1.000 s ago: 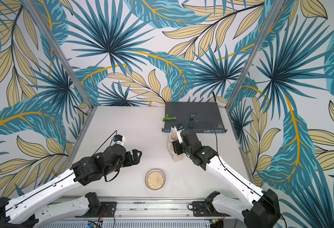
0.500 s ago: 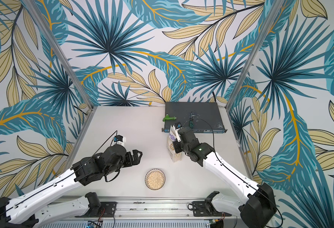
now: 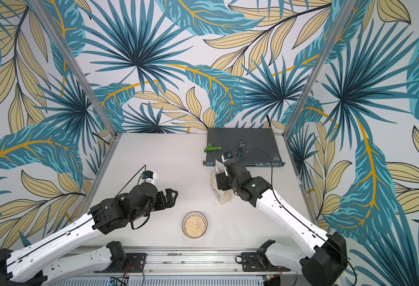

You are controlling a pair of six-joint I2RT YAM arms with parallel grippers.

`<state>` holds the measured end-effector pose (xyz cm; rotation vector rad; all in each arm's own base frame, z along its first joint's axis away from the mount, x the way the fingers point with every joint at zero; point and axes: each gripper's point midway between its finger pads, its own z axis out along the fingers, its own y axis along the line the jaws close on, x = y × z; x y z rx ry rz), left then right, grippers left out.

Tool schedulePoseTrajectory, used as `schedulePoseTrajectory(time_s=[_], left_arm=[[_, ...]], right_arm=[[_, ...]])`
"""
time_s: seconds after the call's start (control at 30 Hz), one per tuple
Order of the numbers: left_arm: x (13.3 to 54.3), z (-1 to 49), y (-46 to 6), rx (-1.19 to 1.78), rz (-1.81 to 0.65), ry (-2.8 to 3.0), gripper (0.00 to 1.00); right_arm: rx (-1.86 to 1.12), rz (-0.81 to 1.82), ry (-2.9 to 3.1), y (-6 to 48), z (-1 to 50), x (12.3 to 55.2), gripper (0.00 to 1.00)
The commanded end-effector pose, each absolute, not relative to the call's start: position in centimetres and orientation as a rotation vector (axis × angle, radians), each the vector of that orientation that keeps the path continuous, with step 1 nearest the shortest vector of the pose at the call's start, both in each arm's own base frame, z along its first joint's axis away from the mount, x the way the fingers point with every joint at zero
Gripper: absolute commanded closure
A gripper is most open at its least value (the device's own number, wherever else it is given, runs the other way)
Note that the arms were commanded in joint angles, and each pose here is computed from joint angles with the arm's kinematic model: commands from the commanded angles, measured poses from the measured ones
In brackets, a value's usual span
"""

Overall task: Pour the oats into the breakfast bowl
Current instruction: Close the oats bag at the center of the board.

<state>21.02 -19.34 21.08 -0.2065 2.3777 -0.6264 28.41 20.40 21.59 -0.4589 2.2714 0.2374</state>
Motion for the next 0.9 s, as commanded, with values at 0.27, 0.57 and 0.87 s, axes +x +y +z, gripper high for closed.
schedulePoseTrajectory(time_s=[0.27, 0.57, 0.87], left_arm=[[21.1, 21.7, -19.5, -0.207, -0.663, 2.355, 0.00], [21.2, 21.8, -19.6, -0.208, -0.666, 2.349, 0.00], [21.5, 22.2, -19.8, -0.193, -0.674, 2.326, 0.00]], right_arm=[[-0.445, 0.322, 2.240, 21.2, 21.7, 30.8, 0.30], [-0.476, 0.385, 2.226, 21.8, 22.4, 30.9, 1.00], [-0.394, 0.328, 2.221, 19.8, 23.4, 30.3, 0.90]])
